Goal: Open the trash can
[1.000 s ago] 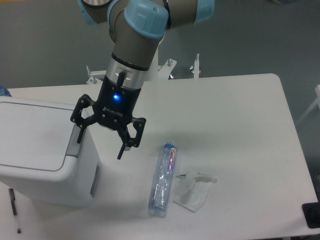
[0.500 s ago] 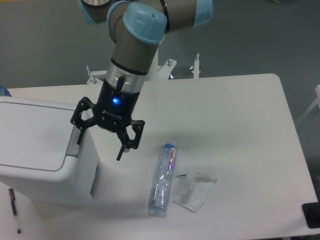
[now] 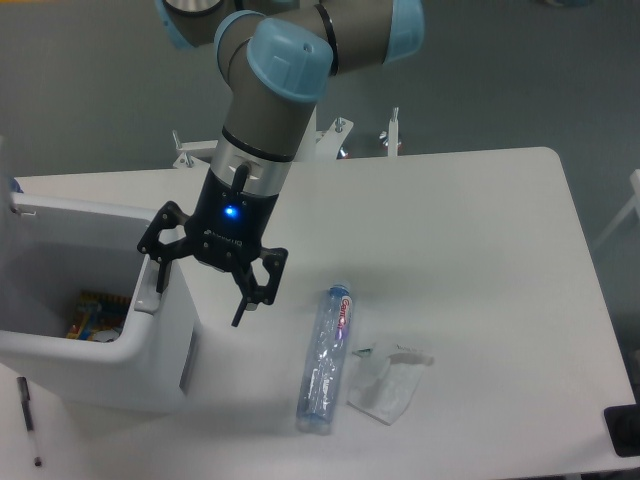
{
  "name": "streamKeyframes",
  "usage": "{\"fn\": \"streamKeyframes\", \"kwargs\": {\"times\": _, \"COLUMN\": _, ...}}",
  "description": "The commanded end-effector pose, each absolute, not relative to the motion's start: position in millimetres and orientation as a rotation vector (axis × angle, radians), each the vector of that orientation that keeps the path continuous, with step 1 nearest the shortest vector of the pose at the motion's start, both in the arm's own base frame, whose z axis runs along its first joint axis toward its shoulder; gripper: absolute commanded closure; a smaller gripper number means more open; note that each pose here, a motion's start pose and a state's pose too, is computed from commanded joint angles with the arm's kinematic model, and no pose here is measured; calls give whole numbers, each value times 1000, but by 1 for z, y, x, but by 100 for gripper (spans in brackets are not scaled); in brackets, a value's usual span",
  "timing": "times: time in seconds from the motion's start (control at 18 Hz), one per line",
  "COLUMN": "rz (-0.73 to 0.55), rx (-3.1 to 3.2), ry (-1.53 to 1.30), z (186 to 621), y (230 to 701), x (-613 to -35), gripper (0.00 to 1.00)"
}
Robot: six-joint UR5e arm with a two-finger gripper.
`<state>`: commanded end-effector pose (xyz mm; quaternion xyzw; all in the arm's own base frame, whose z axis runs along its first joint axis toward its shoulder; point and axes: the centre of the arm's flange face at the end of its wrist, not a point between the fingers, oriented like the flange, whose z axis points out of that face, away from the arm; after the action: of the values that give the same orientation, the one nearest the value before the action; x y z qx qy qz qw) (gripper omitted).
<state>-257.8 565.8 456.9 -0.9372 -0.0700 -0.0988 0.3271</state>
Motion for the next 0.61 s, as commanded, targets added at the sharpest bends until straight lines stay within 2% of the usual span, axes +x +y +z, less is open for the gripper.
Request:
{"fn": "streamKeyframes", "kwargs": {"times": 0.33, "rz": -232, "rx": -2441, "ry": -189, "z": 466, "y": 565, "x": -271, "gripper": 0}}
{"fn": "streamKeyframes", "kwargs": {"times": 0.61, "rz": -143, "rx": -2443, "ry": -277, "z": 442, "y": 524, "x": -373, "gripper": 0}}
